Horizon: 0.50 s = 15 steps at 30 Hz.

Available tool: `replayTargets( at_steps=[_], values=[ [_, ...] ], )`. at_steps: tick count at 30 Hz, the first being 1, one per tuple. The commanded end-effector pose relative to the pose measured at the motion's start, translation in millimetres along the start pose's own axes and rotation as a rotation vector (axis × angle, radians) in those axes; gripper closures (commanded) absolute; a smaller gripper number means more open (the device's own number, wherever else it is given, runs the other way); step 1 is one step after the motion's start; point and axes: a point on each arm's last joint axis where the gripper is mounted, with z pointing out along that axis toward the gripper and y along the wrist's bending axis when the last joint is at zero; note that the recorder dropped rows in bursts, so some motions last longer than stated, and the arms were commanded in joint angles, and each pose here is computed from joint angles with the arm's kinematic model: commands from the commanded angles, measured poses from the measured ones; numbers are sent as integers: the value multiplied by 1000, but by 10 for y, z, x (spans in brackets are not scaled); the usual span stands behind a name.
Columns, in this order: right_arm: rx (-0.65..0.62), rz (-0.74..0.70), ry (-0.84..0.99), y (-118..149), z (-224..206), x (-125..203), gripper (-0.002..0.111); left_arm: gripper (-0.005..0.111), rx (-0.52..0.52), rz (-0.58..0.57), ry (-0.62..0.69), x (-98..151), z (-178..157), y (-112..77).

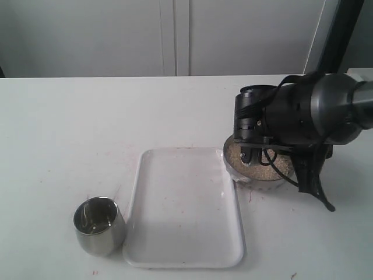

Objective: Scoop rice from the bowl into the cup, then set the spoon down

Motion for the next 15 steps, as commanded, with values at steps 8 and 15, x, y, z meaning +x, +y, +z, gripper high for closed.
replayTargets(
  at_steps=[8, 15],
  values=[
    [48, -19, 50, -6, 172, -43, 108, 92, 21, -9, 54, 69, 9, -22],
    [0, 13, 78, -15, 271, 19, 108, 92, 21, -9, 54, 69, 9, -22]
  ],
)
